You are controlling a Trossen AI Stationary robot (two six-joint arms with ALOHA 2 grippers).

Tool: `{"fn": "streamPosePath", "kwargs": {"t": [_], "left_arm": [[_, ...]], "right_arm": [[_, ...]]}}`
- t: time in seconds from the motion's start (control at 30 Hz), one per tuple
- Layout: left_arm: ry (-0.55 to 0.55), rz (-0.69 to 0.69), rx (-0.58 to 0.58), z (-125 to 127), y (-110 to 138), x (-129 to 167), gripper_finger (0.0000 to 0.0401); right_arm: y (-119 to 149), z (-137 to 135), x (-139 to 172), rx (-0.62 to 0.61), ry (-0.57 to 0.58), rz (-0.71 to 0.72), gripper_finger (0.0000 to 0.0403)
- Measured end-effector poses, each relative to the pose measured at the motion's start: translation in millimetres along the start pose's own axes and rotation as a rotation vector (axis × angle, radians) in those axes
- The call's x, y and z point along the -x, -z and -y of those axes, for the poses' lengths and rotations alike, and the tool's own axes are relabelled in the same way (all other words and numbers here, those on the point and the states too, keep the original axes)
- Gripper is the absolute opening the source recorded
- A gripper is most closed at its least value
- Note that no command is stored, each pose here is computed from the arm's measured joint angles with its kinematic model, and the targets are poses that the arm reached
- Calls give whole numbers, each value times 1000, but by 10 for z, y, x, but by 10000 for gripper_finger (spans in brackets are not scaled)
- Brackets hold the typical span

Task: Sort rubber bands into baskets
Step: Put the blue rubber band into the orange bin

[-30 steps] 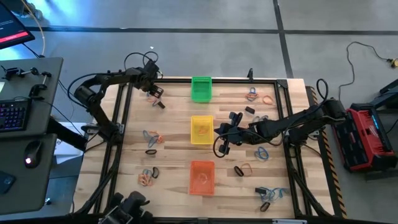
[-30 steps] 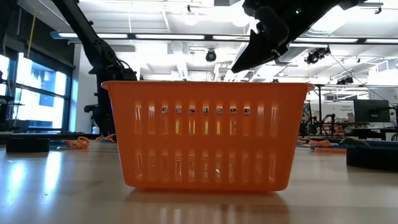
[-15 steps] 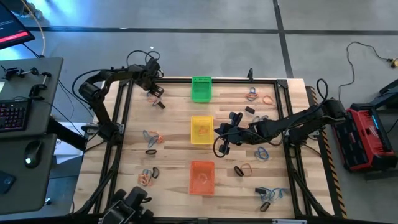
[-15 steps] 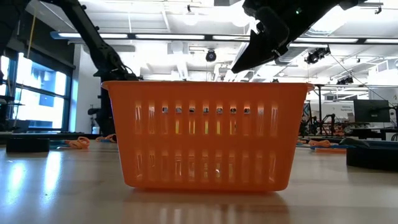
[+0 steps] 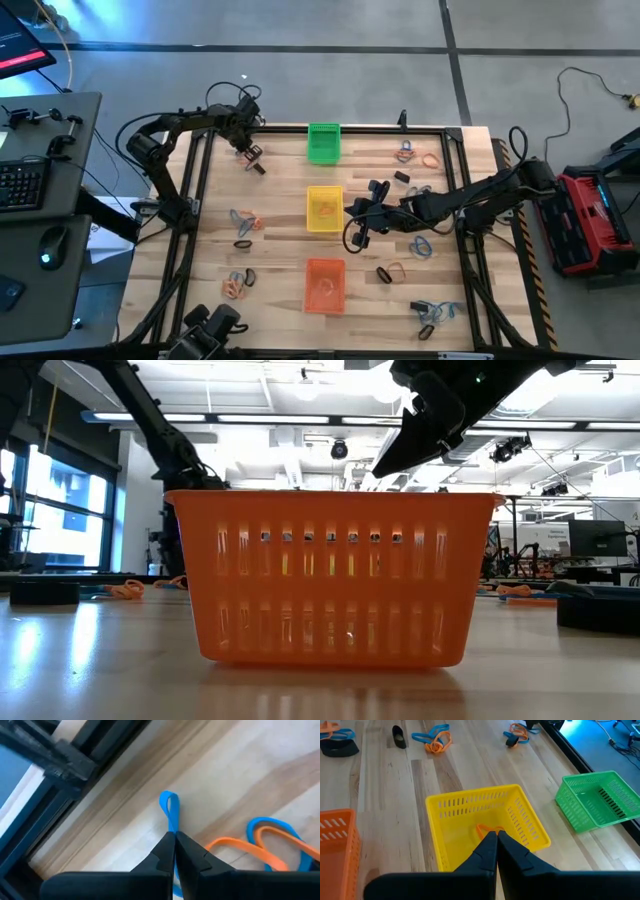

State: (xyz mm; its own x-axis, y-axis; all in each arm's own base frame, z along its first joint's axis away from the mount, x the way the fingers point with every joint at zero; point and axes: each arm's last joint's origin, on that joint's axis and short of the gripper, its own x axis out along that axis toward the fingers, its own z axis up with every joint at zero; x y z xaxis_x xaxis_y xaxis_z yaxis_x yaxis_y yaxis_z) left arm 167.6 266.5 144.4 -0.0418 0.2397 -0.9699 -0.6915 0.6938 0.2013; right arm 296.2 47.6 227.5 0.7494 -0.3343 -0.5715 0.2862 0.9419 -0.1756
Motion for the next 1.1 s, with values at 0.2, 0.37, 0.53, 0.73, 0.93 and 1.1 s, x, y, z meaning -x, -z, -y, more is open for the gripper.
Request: {"fn": "streamPosePath", "kwargs": {"t": [0.2,0.37,0.53,0.73,0.93,1.1], "left_arm": [[0,32,-53,110,-42,52,1],[-11,91,-63,130,-61,189,0],[-18,165,-68,147,-50,418,0],[41,308,-116,285,16,846,0],[121,463,-257,621,164,1322,0],[188,564,-399,1031,345,1642,0]], "right_arm": [[1,0,0,0,0,-1,0],[2,1,0,-1,0,-3,0],[2,0,0,-1,1,-3,0],[7,1,0,0,1,-8,0],[26,-6,5,9,-6,-25,0],[38,-9,8,21,-13,-36,0]]}}
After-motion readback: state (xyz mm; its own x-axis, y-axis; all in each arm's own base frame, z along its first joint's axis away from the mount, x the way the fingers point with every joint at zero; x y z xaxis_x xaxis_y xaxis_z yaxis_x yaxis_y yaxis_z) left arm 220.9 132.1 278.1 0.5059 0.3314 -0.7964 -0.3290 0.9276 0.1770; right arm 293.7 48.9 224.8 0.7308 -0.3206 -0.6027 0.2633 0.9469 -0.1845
